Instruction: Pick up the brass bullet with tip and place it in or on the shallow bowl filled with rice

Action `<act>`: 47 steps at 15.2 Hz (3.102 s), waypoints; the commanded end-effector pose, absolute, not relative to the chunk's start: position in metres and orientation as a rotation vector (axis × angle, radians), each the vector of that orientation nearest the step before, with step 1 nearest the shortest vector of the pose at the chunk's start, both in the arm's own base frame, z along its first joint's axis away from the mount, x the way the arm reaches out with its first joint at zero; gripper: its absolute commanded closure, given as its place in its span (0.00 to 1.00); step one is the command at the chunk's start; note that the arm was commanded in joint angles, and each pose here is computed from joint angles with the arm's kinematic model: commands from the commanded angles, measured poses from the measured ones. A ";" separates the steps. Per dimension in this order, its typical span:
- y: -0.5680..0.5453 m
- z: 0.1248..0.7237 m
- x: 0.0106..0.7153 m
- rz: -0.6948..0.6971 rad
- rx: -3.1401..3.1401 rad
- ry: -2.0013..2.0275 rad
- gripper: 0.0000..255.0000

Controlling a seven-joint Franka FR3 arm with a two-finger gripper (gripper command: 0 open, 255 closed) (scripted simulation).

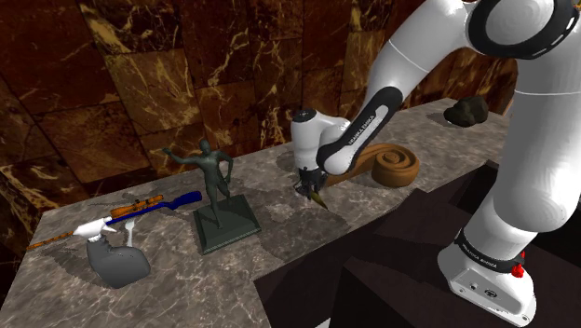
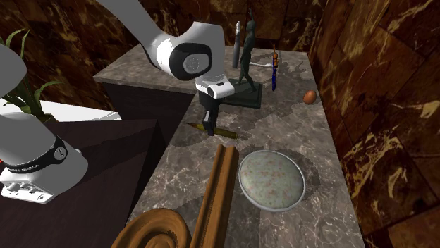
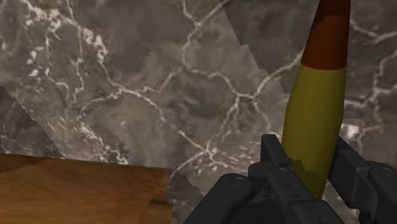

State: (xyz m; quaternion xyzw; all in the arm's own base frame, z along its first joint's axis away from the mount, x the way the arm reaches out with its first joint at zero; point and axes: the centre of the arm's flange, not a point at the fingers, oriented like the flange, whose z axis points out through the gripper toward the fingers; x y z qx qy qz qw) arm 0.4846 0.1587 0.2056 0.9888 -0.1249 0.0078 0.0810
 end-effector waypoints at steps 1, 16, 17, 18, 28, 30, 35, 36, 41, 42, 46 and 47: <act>0.159 0.217 0.485 0.023 2.956 -0.373 1.00; 0.159 0.296 0.485 0.023 2.956 -0.373 1.00; 0.159 0.301 0.485 0.023 2.956 -0.373 1.00; 0.159 0.306 0.485 0.023 2.956 -0.373 1.00; 0.129 0.342 0.510 0.023 2.956 -0.373 1.00; 0.108 0.343 0.527 0.023 2.956 -0.373 1.00; 0.057 0.344 0.568 0.023 2.956 -0.373 1.00; 0.046 0.345 0.576 0.023 2.956 -0.373 1.00; -0.005 0.346 0.618 0.023 2.956 -0.373 1.00; -0.015 0.347 0.626 0.023 2.956 -0.373 1.00; -0.049 0.342 0.653 0.023 2.956 -0.373 1.00; -0.049 0.337 0.653 0.023 2.956 -0.373 1.00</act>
